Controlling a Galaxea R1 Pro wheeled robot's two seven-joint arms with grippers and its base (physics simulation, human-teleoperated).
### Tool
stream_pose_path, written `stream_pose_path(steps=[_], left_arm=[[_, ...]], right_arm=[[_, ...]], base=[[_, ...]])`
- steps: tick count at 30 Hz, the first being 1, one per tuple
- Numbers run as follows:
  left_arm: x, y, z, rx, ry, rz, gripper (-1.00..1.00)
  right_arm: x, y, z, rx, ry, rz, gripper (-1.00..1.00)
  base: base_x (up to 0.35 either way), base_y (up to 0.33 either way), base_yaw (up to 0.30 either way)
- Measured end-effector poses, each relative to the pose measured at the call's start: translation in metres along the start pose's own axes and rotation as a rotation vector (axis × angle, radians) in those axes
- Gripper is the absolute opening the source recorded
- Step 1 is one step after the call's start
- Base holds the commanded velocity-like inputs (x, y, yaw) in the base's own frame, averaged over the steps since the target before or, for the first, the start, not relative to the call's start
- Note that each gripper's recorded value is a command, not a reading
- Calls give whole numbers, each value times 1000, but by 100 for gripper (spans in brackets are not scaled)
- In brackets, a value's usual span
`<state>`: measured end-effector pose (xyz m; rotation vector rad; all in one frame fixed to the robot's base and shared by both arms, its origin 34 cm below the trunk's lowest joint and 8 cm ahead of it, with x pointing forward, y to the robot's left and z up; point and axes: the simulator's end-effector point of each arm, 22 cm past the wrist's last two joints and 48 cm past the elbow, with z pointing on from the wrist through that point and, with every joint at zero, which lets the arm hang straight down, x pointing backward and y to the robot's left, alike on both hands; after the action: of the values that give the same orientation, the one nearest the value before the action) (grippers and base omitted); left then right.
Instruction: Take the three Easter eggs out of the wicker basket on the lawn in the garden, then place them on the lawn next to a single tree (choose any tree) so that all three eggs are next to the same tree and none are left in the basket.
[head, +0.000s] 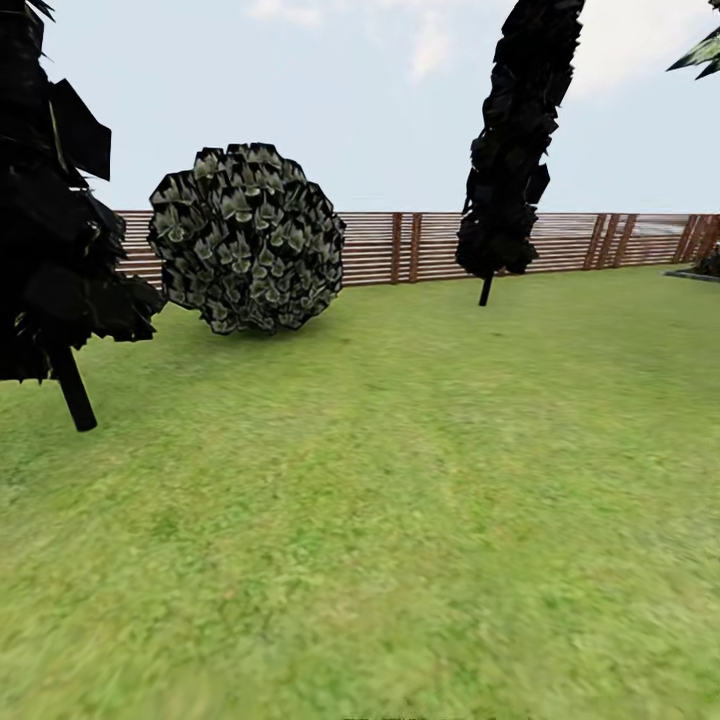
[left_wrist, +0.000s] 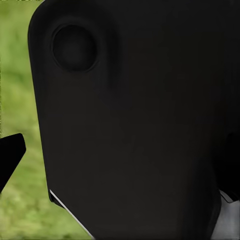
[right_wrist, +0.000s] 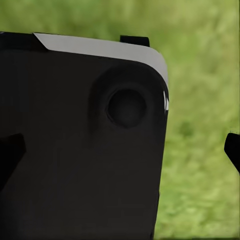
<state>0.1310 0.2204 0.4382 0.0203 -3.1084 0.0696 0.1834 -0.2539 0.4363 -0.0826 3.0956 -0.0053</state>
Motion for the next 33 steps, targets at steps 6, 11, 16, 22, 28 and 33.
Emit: stream_pose_path(steps=[6, 11, 16, 22, 28, 33], left_arm=[[3, 0, 0, 0, 8, 0, 100], [6, 0, 0, 0, 15, 0, 100], [9, 0, 0, 0, 22, -1, 100], [12, 0, 0, 0, 31, -1, 100], [15, 0, 0, 0, 39, -2, 100], [15, 3, 0, -5, 39, -3, 100]], right_arm=[[3, 0, 0, 3, 8, 0, 100], [6, -1, 0, 3, 16, -2, 100], [9, 0, 0, 2, 23, -2, 100], [12, 0, 1, 2, 31, -3, 100], [14, -1, 1, 2, 37, -3, 100], [17, -1, 1, 2, 43, -3, 100]], base=[[0, 0, -160], [0, 0, -149], [0, 0, -147], [0, 0, -147], [0, 0, -147], [0, 0, -151]])
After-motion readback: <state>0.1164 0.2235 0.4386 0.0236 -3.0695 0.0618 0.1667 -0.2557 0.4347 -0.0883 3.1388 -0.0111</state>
